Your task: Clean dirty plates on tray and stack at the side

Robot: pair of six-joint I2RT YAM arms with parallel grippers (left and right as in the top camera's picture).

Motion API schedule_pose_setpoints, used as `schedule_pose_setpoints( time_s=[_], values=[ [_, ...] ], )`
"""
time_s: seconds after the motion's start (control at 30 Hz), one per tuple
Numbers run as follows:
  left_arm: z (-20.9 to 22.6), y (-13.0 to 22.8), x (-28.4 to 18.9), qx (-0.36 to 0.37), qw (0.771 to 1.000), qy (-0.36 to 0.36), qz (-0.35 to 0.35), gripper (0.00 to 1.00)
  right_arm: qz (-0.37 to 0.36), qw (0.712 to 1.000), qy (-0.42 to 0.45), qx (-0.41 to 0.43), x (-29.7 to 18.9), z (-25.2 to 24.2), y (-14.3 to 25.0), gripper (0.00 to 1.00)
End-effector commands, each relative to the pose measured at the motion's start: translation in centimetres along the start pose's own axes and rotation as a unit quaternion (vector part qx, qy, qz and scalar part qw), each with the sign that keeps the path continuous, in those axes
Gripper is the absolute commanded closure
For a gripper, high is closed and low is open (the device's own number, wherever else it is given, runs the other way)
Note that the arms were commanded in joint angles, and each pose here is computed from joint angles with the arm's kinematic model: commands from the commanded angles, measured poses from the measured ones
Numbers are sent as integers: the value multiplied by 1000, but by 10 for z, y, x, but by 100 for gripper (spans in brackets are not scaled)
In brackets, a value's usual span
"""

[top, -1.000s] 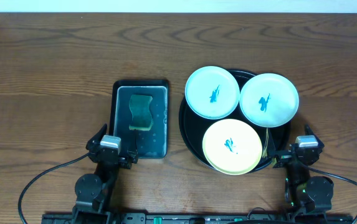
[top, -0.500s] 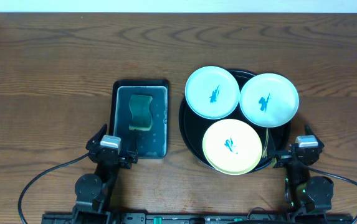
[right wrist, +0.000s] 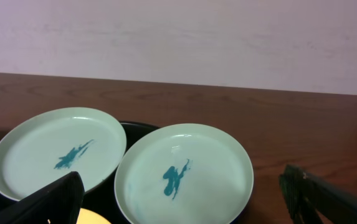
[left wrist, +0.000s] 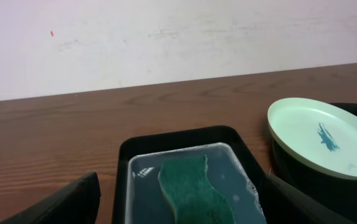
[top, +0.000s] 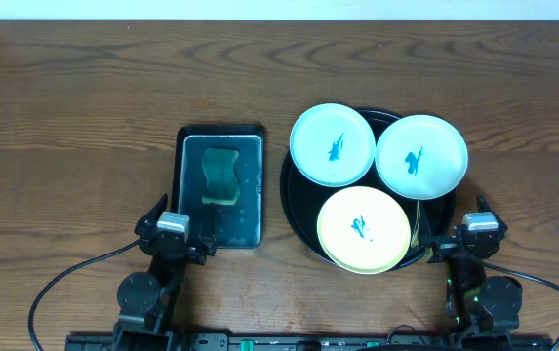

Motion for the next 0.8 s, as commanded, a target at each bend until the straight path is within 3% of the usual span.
schedule_pose_setpoints(
  time_s=[0.0, 0.77],
  values=[
    [-2, 12, 0, -6, 1000, 8, 26, 18, 1, 1000, 5, -4, 0, -2, 1, 1],
    [-2, 10, 0, -6, 1000, 10, 22, 18, 2, 1000, 5, -4, 0, -2, 1, 1]
  ],
)
Point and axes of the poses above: each gripper's point midway between its finger pads, its own x axis out along the fingers, its own z axis along the line the jaws close on, y = z × x, the point moved 6 cm from there along -x, back along the fingers, and after that the axes turned 6 degrees about x, right-handed, at the moved point
